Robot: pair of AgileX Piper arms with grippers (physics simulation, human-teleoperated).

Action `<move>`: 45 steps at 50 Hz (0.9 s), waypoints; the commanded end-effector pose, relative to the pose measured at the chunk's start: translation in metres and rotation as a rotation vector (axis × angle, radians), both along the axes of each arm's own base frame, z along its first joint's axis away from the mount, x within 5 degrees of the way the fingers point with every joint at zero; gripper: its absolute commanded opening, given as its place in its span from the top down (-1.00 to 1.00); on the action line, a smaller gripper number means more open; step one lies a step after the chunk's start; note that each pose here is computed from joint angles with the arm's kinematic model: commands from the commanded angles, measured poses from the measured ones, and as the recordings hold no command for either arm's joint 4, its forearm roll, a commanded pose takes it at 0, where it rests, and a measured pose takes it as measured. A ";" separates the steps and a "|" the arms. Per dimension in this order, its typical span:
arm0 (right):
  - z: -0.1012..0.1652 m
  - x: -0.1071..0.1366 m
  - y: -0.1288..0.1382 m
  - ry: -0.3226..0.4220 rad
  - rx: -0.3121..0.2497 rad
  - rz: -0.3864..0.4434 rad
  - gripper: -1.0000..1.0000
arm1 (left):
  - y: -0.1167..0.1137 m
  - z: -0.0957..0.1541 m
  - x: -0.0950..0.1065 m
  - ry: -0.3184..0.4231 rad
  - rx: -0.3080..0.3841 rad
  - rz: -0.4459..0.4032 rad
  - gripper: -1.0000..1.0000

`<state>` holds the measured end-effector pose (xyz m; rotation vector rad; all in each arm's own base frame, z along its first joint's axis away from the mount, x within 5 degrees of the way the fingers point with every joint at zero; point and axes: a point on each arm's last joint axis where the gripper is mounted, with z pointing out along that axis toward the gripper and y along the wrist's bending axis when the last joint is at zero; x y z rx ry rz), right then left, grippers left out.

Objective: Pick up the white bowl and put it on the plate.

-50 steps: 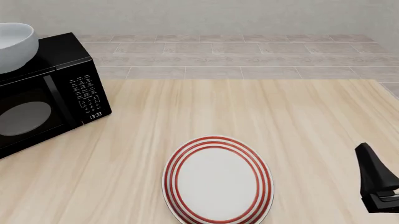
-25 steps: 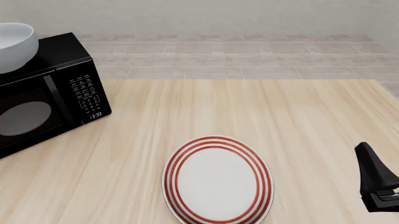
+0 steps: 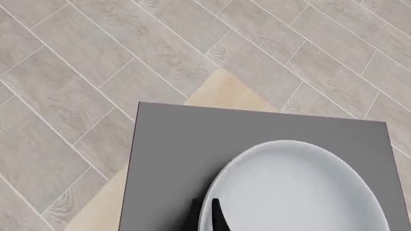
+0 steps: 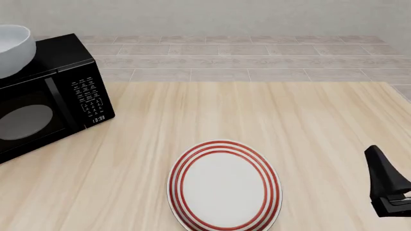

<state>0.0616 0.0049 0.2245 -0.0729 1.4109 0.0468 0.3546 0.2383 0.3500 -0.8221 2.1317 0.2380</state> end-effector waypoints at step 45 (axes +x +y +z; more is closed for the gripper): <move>0.008 -0.005 -0.001 -0.002 -0.001 -0.014 -1.00 | -0.117 0.049 -0.015 -0.121 0.009 -0.216 1.00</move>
